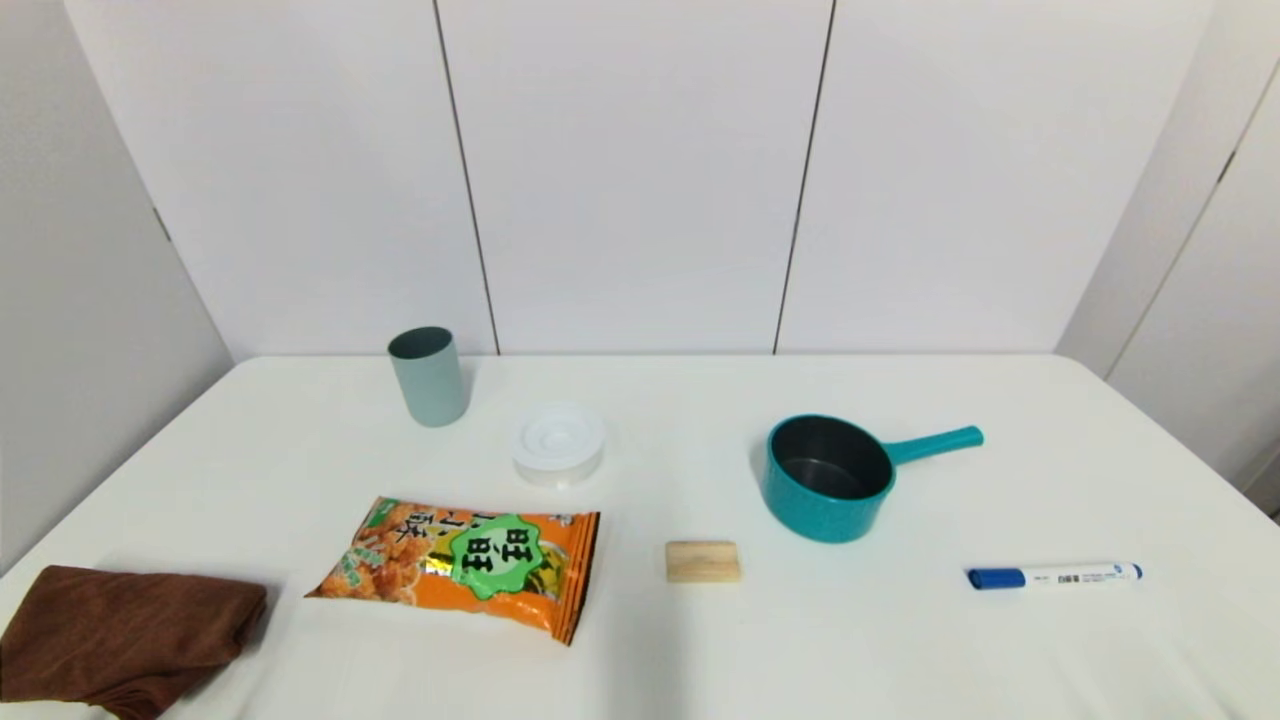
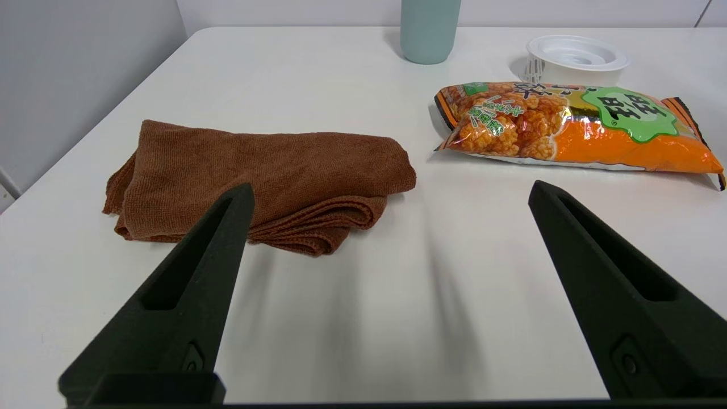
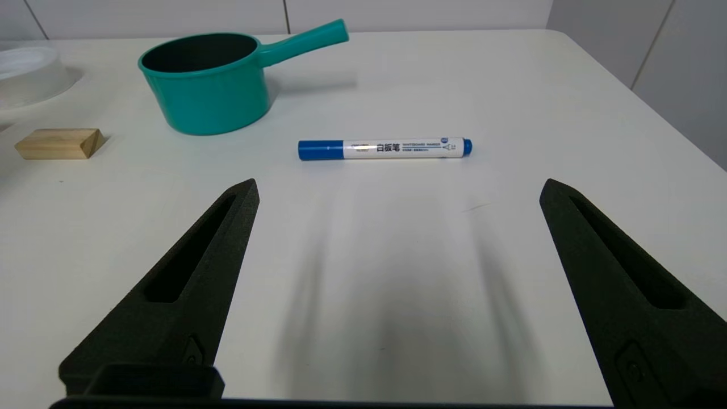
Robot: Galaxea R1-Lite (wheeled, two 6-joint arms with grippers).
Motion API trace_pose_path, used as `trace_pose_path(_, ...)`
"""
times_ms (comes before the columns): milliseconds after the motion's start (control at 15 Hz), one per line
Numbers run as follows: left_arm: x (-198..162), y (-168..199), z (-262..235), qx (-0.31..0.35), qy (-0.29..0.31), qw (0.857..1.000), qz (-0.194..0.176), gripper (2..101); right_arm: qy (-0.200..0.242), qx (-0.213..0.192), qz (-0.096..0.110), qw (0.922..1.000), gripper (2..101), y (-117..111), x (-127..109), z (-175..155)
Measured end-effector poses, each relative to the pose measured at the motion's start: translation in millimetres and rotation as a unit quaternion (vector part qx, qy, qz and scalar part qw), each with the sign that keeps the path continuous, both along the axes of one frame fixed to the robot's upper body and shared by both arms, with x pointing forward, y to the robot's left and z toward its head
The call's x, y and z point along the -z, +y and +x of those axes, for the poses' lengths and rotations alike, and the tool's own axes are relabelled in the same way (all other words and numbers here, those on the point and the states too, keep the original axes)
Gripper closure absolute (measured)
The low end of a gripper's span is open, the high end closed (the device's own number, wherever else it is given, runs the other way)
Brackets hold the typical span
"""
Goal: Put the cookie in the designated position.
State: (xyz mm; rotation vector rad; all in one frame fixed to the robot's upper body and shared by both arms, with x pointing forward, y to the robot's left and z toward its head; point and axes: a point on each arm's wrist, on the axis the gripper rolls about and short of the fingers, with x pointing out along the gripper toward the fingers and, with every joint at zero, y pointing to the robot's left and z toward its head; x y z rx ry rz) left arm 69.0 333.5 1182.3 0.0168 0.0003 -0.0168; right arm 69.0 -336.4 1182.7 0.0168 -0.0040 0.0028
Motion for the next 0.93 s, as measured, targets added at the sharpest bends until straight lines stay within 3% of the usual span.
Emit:
trace_pose_path(667,-3,0,2,-0.004,0.012,1.0,-0.006,5.3,0.0,0.0,0.0,1.0,4.3,0,0,0)
trace_pose_path(933,-42,0,17,0.005,0.034,0.999,0.031,5.3,0.0,0.0,0.0,1.0,4.3,0,0,0)
